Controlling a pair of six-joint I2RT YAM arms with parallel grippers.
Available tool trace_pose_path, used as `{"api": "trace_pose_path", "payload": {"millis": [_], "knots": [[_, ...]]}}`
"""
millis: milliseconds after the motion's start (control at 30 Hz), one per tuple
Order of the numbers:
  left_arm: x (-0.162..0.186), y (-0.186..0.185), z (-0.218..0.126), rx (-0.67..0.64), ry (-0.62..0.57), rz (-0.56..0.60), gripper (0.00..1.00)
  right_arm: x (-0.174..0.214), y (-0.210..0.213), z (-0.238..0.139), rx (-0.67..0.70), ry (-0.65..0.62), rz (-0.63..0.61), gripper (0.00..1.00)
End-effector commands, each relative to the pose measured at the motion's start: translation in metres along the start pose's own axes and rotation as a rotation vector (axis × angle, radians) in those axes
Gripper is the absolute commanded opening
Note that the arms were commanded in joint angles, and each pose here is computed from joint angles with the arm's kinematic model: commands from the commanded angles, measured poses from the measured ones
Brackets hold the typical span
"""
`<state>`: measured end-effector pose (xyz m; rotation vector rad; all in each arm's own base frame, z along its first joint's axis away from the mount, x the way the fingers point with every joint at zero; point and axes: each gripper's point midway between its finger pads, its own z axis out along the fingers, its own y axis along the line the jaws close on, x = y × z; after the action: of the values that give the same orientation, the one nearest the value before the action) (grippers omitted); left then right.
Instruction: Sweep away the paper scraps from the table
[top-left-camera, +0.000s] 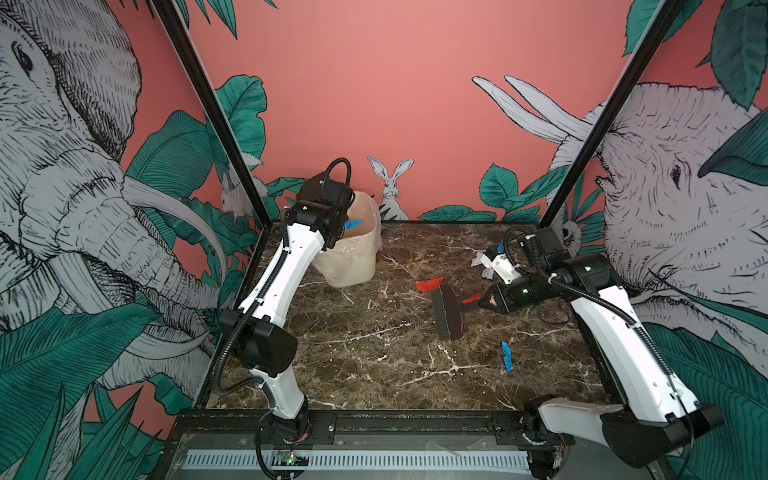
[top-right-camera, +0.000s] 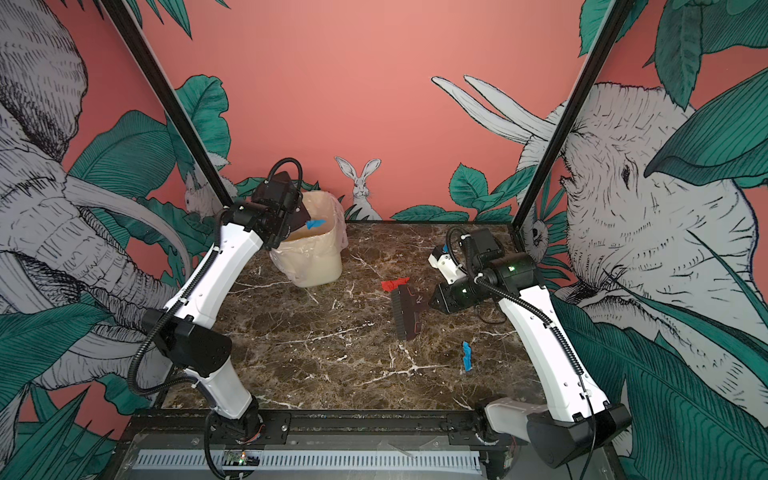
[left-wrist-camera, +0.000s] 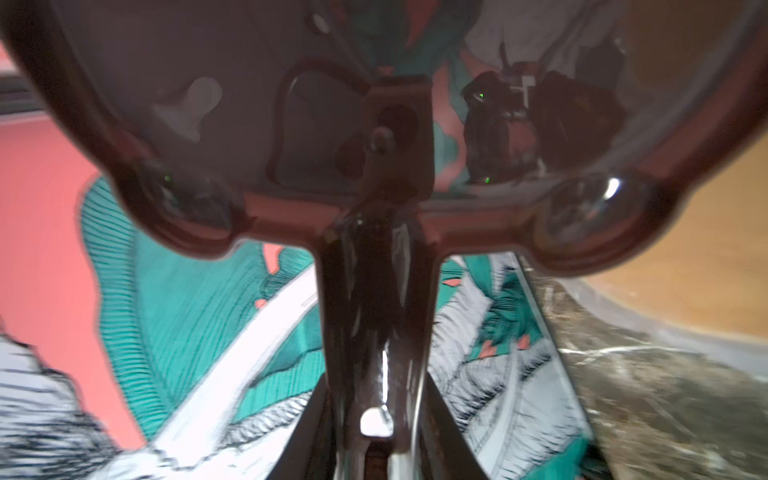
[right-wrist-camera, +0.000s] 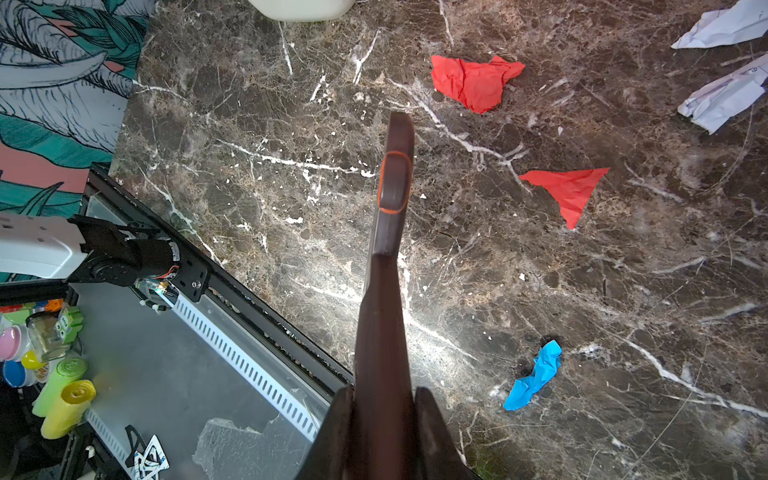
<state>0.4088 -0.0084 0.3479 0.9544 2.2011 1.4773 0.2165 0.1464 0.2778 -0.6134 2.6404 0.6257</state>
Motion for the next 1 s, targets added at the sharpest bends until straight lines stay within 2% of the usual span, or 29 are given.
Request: {"api": "trace_pose_path", "payload": {"millis": [0,167,400,567,700,867,967], "knots": [[0.002,0.047,-0.023,-0.192,-0.031,-0.022,0.00,-0.003,0.008,-0.011,-0.020,-0.043,-0.012,0.00],[-0.011,0.056,-0.035,-0.294,-0.055,0.067,0.00,-0.003,0.008,-0.013,-0.015,-0.050,-0.010,0.00],[-0.005,0.063,-0.040,-0.306,-0.060,0.041,0.00,-0.001,0.007,-0.012,-0.014,-0.051,-0.005,0.00],[0.003,0.067,-0.048,-0.281,-0.091,-0.048,0.00,0.000,0.005,-0.014,0.005,-0.050,-0.005,0.00],[0.006,0.075,-0.065,-0.236,-0.162,-0.182,0.00,0.002,-0.002,-0.015,0.045,-0.034,-0.006,0.00],[-0.001,0.072,-0.098,-0.168,-0.274,-0.279,0.00,0.009,-0.019,-0.018,0.147,0.001,-0.013,0.00],[-0.011,0.057,-0.119,-0.101,-0.351,-0.307,0.00,0.015,-0.032,-0.023,0.232,0.021,-0.010,0.00]]}}
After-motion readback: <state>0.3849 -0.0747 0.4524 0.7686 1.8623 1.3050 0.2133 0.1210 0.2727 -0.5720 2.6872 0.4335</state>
